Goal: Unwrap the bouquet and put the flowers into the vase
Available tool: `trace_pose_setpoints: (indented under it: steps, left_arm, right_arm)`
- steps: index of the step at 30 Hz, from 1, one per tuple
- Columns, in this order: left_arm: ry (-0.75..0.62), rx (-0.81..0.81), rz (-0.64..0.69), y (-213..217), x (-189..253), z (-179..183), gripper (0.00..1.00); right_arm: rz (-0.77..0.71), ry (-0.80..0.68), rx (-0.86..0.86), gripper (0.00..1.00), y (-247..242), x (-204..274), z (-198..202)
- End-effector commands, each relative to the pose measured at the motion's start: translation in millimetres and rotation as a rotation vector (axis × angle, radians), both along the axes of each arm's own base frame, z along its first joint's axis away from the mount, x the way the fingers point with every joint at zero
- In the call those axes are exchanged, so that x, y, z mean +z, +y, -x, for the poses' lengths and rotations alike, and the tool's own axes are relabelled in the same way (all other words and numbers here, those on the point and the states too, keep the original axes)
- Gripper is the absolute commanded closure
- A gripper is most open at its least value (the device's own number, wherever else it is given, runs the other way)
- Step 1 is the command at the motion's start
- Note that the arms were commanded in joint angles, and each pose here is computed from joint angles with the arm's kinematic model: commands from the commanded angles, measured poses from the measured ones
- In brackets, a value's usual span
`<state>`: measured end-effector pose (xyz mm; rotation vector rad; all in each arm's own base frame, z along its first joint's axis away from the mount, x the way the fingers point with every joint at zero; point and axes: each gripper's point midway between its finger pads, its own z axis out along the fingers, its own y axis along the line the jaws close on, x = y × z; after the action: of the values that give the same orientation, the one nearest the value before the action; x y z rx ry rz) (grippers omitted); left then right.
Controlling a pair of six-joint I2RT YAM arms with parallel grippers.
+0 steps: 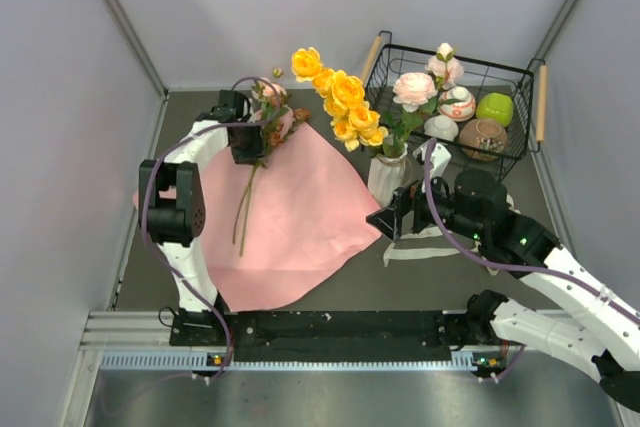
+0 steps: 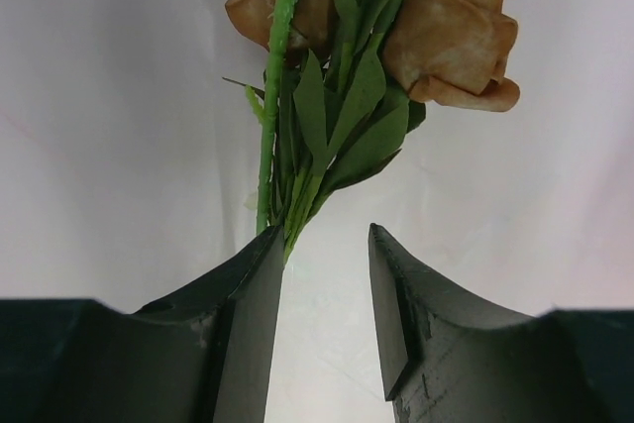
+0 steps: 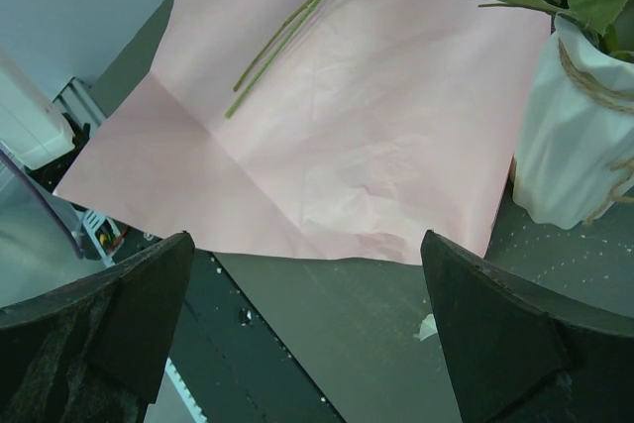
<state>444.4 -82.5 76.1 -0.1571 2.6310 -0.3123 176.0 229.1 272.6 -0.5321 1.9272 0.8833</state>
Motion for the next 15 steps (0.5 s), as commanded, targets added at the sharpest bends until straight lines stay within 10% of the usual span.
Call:
trace_pose_setpoints:
  steps: [1,15]
  left_arm:
    - [-0.031,-0.007,0.001,1.0,6.2,-11.8,0.55]
    - [0.042,-0.018,-0.013,-3.3,-27.9,2.1,0.59]
  right_arm:
    - [-0.033,-0.025,-0.007,0.01,0.6,9.6,-2.7]
    - [-0.027,-0.015,-0.001,0.01,3.2,7.3,-3.7]
